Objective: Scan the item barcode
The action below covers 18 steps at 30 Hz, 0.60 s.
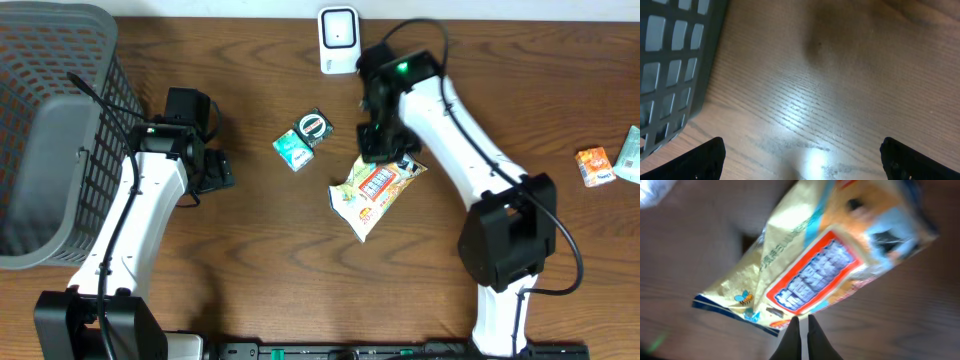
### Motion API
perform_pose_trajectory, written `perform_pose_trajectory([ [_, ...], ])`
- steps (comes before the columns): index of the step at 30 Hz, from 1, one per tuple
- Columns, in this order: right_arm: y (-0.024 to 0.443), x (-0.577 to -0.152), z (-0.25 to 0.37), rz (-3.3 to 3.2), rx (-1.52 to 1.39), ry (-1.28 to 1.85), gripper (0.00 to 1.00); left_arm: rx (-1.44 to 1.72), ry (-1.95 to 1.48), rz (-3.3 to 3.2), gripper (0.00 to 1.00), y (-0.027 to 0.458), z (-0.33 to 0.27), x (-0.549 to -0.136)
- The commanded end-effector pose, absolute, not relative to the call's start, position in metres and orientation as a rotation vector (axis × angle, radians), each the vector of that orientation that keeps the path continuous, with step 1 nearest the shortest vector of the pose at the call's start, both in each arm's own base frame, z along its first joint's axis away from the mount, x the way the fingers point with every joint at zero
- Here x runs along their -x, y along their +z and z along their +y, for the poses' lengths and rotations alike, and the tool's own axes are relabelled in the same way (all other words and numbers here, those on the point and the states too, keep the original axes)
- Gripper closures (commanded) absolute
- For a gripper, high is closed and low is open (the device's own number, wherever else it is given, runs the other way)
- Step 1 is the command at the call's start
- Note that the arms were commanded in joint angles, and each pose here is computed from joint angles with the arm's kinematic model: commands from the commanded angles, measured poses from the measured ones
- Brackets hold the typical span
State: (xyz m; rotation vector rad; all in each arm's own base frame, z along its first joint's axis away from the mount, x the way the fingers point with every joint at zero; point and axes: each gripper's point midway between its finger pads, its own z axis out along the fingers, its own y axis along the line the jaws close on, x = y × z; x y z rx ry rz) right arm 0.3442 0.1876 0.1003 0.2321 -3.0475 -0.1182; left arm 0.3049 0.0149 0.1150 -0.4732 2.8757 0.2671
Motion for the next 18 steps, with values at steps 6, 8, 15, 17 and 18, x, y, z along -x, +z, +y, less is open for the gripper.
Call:
perform_pose_trajectory([
  [6, 0.025, -0.293, 0.235, -2.973, -0.474, -0.140, 0.99, 0.498, 0.296, 2.870, 0.02, 0.114, 0.019, -0.303],
  [8, 0.014, -0.285, 0.247, -2.974, -0.513, -0.178, 0.99, 0.498, 0.296, 2.870, 0.02, 0.114, 0.019, -0.303],
  [15, 0.055, -0.270, 0.281, -2.891, -0.617, -0.340, 0.99, 0.498, 0.296, 2.870, 0.02, 0.115, 0.019, -0.303],
  [17, 0.074, -0.274, 0.277, -2.880, -0.658, -0.329, 0.99, 0.498, 0.296, 2.869, 0.02, 0.115, 0.019, -0.303],
  [18, 0.082, -0.278, 0.272, -2.889, -0.663, -0.302, 0.99, 0.498, 0.296, 2.869, 0.02, 0.115, 0.019, -0.303],
])
